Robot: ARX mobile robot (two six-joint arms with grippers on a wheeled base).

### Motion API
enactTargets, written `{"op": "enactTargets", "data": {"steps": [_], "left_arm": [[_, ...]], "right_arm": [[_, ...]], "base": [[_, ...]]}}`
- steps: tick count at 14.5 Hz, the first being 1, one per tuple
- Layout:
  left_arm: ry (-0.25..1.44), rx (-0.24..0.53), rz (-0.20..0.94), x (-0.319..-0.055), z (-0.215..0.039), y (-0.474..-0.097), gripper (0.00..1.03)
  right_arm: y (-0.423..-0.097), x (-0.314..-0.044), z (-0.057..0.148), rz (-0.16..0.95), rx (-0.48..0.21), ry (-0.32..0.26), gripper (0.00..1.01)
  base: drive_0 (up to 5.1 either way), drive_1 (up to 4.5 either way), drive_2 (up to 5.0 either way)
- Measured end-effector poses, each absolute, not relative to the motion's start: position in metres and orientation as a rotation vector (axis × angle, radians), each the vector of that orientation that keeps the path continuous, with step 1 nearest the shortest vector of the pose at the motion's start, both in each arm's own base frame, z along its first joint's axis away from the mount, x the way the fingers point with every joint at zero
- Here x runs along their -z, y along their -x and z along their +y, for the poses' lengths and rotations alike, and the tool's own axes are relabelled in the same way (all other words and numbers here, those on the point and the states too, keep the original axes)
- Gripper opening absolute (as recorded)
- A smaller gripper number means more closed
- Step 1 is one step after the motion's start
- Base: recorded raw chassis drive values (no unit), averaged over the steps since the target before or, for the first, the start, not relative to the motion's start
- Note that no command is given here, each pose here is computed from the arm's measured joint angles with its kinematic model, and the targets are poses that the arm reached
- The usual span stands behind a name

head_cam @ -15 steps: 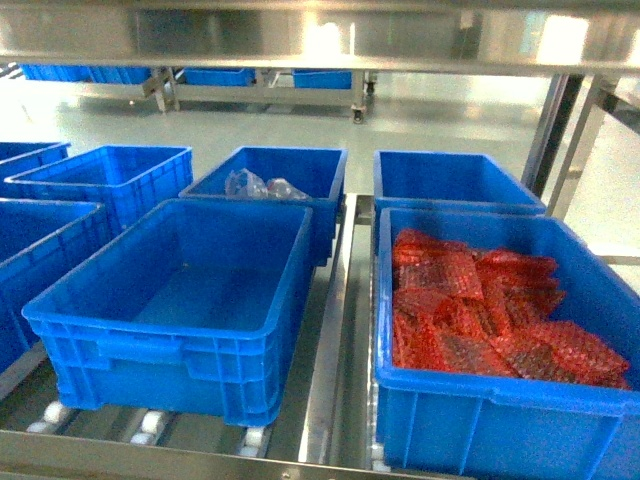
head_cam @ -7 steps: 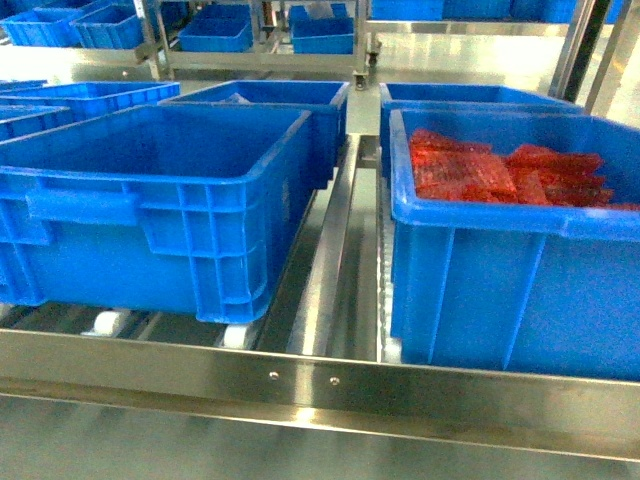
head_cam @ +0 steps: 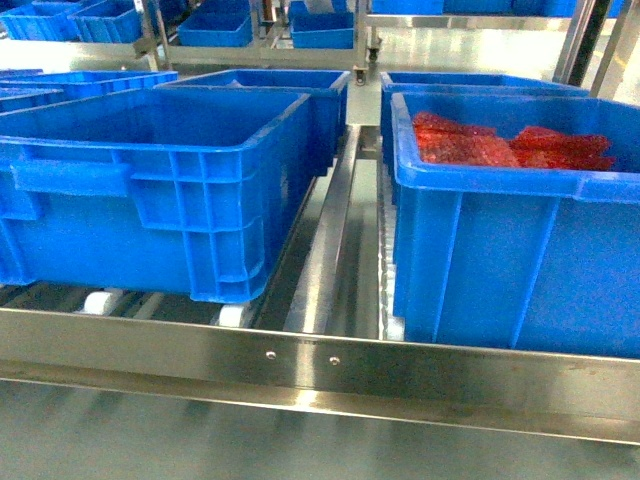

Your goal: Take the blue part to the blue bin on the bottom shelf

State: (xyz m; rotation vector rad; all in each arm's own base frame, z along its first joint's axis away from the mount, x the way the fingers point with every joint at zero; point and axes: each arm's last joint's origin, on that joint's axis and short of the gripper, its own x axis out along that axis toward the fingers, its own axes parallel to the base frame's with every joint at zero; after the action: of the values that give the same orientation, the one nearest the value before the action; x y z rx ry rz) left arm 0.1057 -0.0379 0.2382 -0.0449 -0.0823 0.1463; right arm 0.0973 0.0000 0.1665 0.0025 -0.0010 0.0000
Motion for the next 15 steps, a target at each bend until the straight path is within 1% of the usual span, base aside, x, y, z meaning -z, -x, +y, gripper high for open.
{"op": "enactTargets", "data": {"steps": [5, 15], "left_arm": [[0.048, -0.146, -0.087, -0.2387, -0.0377, -0.1055, 0.43], [0.045, -0.146, -0.082, -0.2382, -0.0379, -0.1057, 0.43]], "right_arm": [[-0.0973, -0.1666, 0.0, -0.002, 0.0, -0.002, 0.98], [-0.0973, -0.1666, 0.0, -0.001, 0.0, -0.002, 0.98]], "base": [[0.0, 0.0, 0.0], [0.0, 4.04, -4.1]]}}
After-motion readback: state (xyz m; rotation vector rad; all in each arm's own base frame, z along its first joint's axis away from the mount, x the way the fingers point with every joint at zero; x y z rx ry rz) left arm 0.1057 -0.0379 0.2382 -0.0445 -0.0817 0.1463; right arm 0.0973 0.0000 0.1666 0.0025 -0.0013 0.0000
